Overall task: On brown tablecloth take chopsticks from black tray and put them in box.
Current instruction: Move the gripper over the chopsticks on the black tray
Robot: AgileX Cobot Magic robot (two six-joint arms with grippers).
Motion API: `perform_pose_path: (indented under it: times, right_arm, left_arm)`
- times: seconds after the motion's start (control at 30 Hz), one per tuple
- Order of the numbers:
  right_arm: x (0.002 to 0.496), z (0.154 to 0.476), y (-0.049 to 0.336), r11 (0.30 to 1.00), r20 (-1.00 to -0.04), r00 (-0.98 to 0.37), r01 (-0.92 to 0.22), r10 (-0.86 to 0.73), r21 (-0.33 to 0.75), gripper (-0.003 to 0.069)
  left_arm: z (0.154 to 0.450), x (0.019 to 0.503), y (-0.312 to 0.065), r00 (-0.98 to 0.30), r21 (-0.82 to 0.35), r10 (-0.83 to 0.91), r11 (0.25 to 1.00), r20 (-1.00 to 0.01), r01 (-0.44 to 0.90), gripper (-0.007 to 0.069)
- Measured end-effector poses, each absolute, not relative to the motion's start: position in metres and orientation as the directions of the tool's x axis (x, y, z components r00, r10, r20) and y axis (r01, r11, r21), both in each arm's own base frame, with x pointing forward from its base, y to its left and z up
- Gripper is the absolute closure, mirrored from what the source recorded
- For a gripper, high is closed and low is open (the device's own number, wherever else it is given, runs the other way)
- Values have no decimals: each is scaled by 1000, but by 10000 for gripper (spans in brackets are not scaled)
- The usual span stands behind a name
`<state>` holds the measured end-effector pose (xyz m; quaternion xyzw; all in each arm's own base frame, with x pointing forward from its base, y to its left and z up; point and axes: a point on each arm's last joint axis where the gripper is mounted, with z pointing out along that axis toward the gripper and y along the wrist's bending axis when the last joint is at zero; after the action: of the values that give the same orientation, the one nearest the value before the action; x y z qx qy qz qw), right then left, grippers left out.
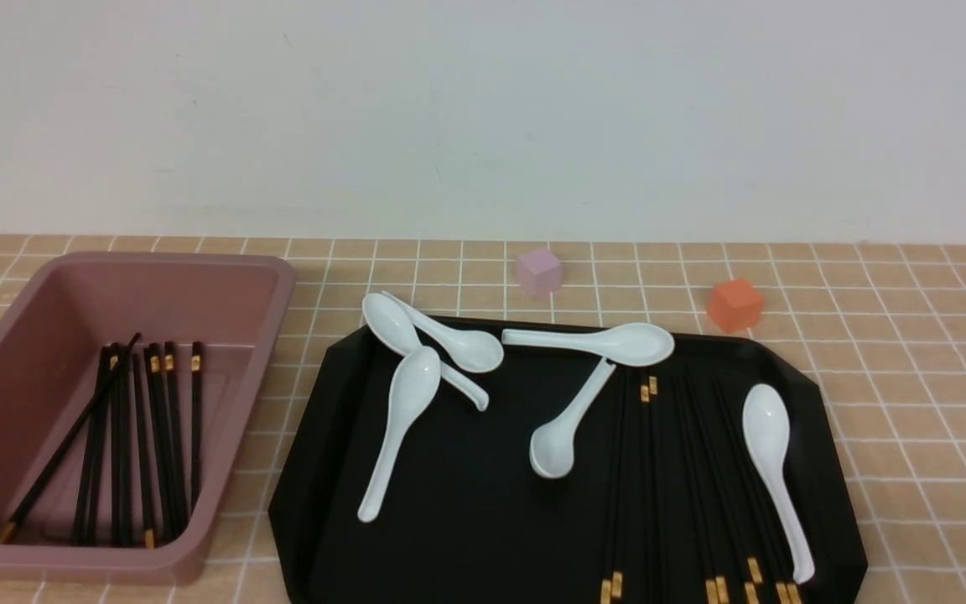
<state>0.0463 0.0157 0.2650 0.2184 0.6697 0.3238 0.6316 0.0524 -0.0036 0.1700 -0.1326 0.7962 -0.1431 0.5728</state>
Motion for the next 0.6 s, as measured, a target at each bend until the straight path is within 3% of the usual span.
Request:
perform_pose_path:
  times: [0.07, 0.2, 0.27, 0.4, 0.5, 0.6]
  right_arm:
    - [49, 289, 21, 716, -723, -193, -117, 664, 689, 666]
    - [73, 314, 34, 777, -692, -510, -71, 511, 626, 659]
    - [94, 316, 39, 803, -597, -689, -38, 410, 595, 658]
    - [140, 303, 43, 835, -369, -901, -14, 227, 549, 657]
    - [177, 287, 47, 844, -257, -960, -44, 113, 535, 654]
    - [202, 275, 61, 847, -223, -974, -86, 39, 525, 652]
  left_arm:
    - [170, 52, -4, -309, -380, -375, 924, -874, -47, 405]
    - [170, 52, -4, -309, -380, -375, 924, -874, -47, 401]
    - [170, 52, -4, -309, -380, -375, 924, -874, -47, 396]
    - [170, 52, -4, -309, -380, -375, 924, -874, -47, 389]
    - [170, 52, -4, -309, -380, -375, 924, -874, -47, 389]
    - [170, 52, -4, -309, -380, -375, 924, -874, -47, 387]
